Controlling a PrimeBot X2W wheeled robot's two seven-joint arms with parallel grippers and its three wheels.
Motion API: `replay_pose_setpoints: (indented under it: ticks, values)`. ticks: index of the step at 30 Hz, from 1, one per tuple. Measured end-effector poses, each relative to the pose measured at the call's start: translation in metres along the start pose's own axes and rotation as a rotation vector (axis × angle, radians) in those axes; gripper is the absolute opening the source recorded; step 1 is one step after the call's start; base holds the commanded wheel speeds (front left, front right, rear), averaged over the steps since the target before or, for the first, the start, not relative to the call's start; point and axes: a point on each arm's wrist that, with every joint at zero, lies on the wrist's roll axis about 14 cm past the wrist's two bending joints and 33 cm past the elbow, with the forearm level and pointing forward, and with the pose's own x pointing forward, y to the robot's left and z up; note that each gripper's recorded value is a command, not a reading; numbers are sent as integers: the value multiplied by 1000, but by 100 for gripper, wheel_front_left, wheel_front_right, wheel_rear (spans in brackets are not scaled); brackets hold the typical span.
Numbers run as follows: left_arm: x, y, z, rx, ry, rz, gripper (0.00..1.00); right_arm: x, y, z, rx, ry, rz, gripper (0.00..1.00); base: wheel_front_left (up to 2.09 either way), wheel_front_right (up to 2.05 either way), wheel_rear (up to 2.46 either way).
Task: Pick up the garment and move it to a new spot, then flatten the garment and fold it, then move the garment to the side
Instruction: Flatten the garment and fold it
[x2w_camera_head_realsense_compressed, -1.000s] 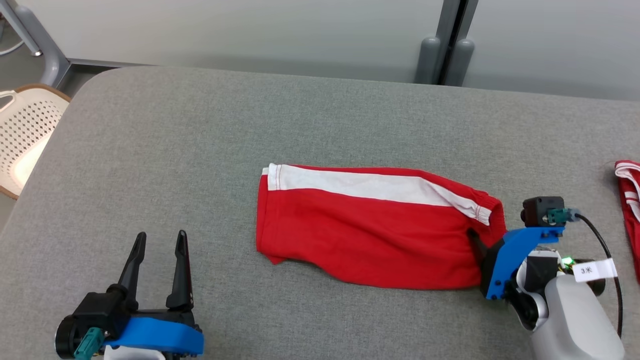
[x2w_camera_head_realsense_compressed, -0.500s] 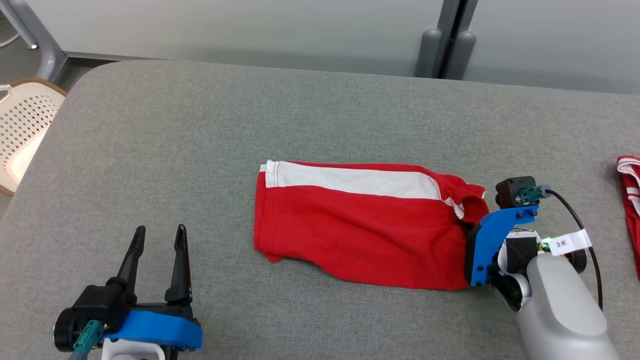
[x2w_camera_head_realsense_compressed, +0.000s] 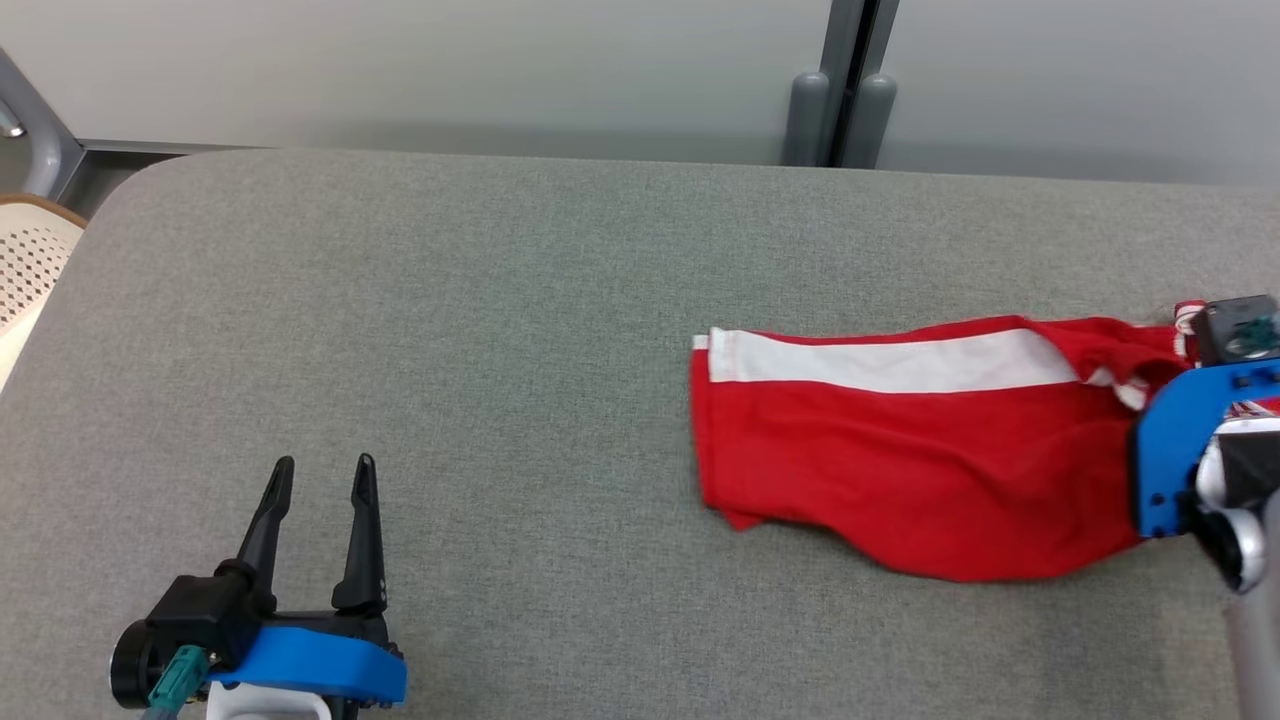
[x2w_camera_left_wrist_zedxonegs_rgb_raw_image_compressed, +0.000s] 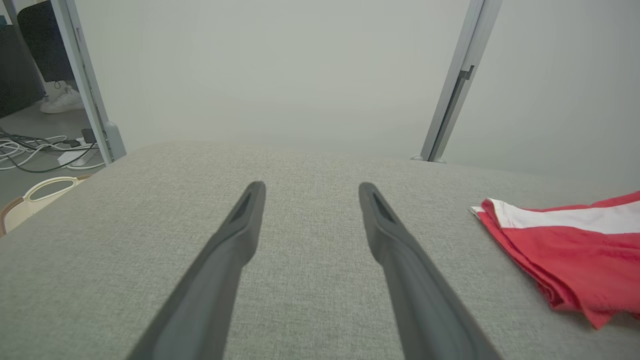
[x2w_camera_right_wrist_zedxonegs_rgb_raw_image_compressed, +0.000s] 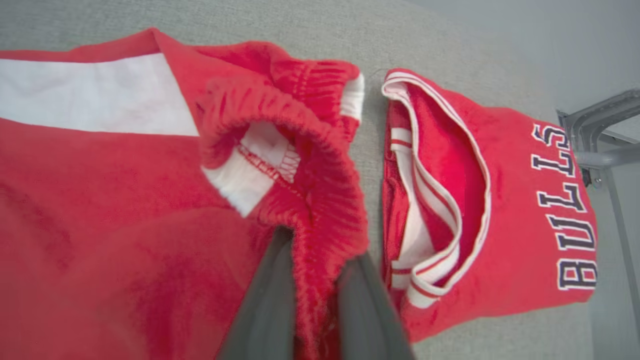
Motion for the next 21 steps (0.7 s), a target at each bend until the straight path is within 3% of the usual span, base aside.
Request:
replay_pose_setpoints:
  ticks: [3, 7, 13, 21]
  values:
    - [1, -1, 0, 0, 1, -5, 100, -11, -28, 3, 28, 38, -56, 0, 0, 0, 0]
    - [2, -3, -3, 0, 8, -11, 100, -23, -26, 13, 80, 61, -38, 0, 0, 0, 0]
    - [3, -4, -4, 0, 14, -14, 100, -33, 47, 38, 137, 26, 171, 0, 0, 0, 0]
    - [5, -4, 0, 15, 4, -22, 100, -32, 122, 47, 85, 6, 389, 0, 0, 0, 0]
